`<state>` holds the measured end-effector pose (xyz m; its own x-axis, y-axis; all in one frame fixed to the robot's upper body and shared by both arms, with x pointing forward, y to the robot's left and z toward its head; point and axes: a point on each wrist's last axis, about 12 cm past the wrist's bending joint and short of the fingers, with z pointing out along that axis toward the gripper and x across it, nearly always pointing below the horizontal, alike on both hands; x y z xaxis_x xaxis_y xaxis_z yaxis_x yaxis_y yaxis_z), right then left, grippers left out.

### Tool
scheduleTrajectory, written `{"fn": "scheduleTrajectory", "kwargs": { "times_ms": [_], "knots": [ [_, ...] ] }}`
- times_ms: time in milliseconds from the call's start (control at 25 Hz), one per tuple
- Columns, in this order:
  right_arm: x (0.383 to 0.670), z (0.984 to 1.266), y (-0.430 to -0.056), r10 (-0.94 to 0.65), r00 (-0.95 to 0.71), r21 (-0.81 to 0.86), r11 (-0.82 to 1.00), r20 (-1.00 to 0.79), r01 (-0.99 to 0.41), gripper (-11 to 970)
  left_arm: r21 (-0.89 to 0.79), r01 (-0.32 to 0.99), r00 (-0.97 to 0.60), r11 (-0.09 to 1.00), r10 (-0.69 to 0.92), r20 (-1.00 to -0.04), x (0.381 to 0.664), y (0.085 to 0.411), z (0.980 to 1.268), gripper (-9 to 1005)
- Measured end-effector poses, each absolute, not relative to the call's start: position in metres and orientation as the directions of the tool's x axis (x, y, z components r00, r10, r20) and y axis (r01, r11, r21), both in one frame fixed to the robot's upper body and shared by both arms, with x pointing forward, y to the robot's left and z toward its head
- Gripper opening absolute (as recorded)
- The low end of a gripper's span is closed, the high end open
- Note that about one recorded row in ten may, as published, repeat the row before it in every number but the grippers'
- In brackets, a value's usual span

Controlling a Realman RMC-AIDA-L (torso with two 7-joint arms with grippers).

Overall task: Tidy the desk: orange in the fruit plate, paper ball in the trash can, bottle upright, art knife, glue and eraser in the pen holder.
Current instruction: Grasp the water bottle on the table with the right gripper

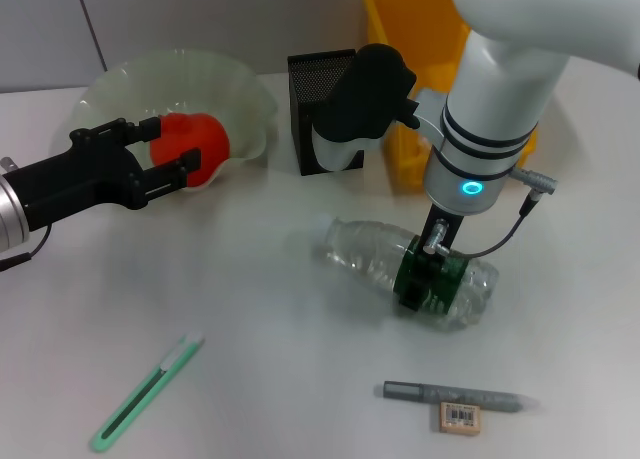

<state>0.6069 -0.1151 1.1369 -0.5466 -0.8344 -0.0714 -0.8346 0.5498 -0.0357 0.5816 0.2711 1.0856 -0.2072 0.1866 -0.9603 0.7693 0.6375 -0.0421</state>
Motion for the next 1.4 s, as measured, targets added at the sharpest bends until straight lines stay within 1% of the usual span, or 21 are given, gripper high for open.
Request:
{"fn": "scheduleTrajectory", "kwargs": {
  "times_ms": [1400],
  "knots": [
    [0.6073, 1.1307, -0.1154, -0.838, -0.541, -0.045, 0.544, -0.062, -0.838, 759, -0.04, 0.763, -0.21, 0.645, 0.189, -0.959, 0.5827, 0.2715, 1.0851, 692]
  ]
}}
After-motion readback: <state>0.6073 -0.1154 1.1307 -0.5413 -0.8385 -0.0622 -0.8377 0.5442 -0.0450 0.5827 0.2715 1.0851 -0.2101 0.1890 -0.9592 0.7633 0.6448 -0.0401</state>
